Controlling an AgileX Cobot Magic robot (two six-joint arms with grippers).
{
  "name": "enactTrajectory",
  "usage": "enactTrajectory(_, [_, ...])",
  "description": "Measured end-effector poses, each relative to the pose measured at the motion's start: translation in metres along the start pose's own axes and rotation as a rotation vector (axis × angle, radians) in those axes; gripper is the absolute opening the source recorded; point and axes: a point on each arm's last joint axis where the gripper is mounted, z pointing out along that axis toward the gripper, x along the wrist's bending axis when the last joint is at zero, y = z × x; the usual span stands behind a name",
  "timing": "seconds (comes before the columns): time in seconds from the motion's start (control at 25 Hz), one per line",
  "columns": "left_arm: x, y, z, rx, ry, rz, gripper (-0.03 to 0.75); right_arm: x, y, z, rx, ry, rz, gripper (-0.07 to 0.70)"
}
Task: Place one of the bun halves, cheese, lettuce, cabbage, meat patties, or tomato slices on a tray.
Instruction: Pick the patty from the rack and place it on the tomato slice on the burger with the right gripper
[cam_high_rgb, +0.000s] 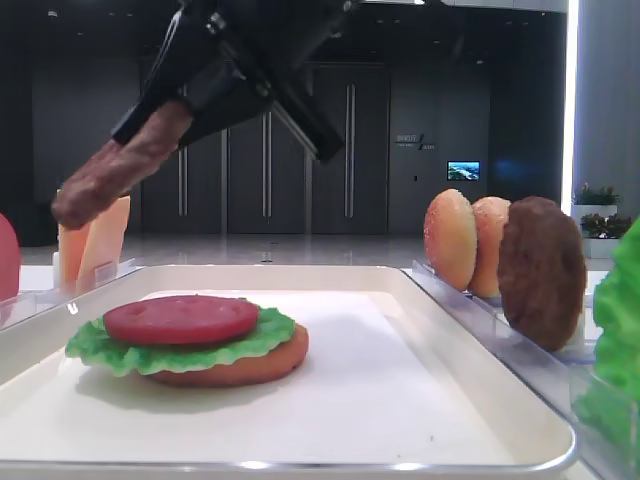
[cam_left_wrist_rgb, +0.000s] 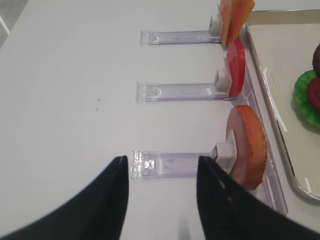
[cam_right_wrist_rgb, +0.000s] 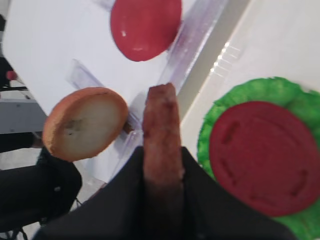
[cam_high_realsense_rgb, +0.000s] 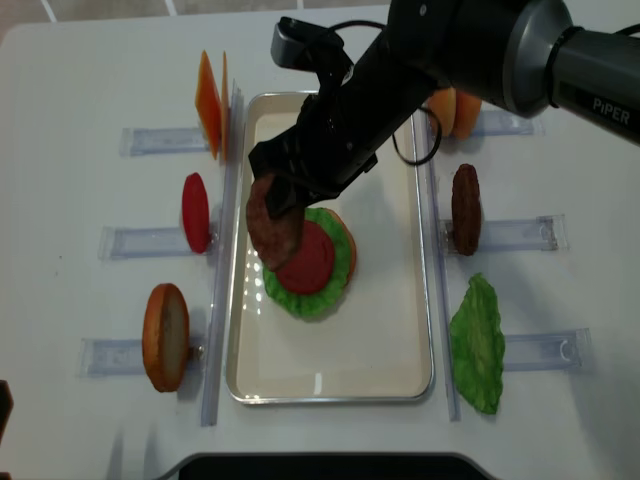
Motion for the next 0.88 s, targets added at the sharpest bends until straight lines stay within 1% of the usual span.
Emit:
enactTrajectory(0.08, [0.0, 0.0, 0.0, 0.0, 0.0, 0.0, 0.345, -0.008, -0.005, 0.005, -0.038, 0.044, 0.005, 0.105])
enactTrajectory(0.2, [0.0, 0.0, 0.0, 0.0, 0.0, 0.0, 0.345, -0.021, -0.015, 0.009, -0.057, 0.085, 0.004, 0.105])
enactTrajectory(0.4, [0.0, 0.0, 0.0, 0.0, 0.0, 0.0, 0.345, -0.033, -0.021, 0.014, -0.084, 0.048, -0.006, 0.105])
enactTrajectory(0.56, [0.0, 0.0, 0.0, 0.0, 0.0, 0.0, 0.345, -0.035, -0.019, 0.014, -0.112, 0.024, -0.013, 0.105])
enactTrajectory(0.68, [0.0, 0.0, 0.0, 0.0, 0.0, 0.0, 0.345, -0.035, -0.019, 0.014, -0.116, 0.02, -0.024, 0.105])
enactTrajectory(0.88, [0.0, 0.0, 0.0, 0.0, 0.0, 0.0, 0.345, -0.035, -0.018, 0.014, -0.119, 0.017, -0.025, 0.105])
